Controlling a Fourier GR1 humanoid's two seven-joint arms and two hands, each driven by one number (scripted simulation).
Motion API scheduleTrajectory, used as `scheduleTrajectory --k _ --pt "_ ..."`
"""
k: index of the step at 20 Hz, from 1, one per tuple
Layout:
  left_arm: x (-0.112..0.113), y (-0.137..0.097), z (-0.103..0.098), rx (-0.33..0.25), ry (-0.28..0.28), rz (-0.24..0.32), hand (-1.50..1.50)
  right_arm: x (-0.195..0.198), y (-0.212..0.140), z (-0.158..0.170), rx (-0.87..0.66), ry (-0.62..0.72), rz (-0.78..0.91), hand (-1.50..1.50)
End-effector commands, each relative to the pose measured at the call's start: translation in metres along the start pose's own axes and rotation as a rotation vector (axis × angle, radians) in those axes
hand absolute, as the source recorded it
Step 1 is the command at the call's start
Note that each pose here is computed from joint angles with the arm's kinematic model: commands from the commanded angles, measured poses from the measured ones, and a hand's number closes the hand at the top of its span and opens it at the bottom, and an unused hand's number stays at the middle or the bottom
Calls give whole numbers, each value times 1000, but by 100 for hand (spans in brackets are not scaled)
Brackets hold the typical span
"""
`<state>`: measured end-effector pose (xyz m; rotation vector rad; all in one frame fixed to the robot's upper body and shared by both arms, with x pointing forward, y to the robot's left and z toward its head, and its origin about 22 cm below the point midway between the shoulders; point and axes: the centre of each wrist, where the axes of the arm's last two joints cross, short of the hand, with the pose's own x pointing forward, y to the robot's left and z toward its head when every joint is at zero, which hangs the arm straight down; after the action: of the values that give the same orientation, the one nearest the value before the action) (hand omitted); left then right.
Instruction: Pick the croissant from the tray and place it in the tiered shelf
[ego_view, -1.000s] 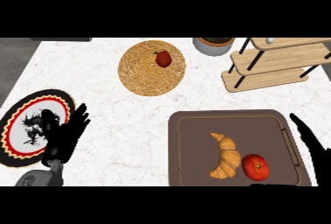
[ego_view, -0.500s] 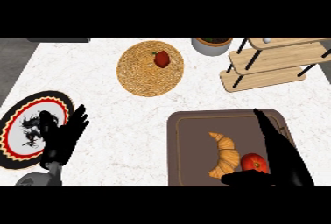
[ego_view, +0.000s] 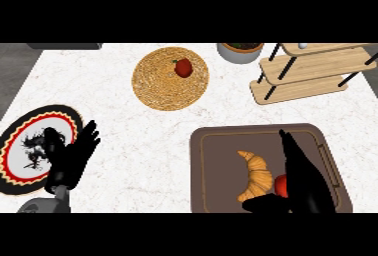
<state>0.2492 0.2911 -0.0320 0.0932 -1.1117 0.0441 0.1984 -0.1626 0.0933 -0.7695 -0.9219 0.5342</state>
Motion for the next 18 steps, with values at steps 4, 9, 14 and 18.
scheduleTrajectory --k 4,9,14,18 --pt "-5 15 6 -4 -9 2 0 10 24 -11 6 149 35 -150" --pt "9 -16 0 18 -2 9 0 -3 51 -20 17 164 61 -150" --pt "12 11 3 6 -11 -15 0 -2 34 -24 -40 213 97 -150" --pt "3 19 -10 3 -7 13 0 0 52 -27 -53 190 106 -150"
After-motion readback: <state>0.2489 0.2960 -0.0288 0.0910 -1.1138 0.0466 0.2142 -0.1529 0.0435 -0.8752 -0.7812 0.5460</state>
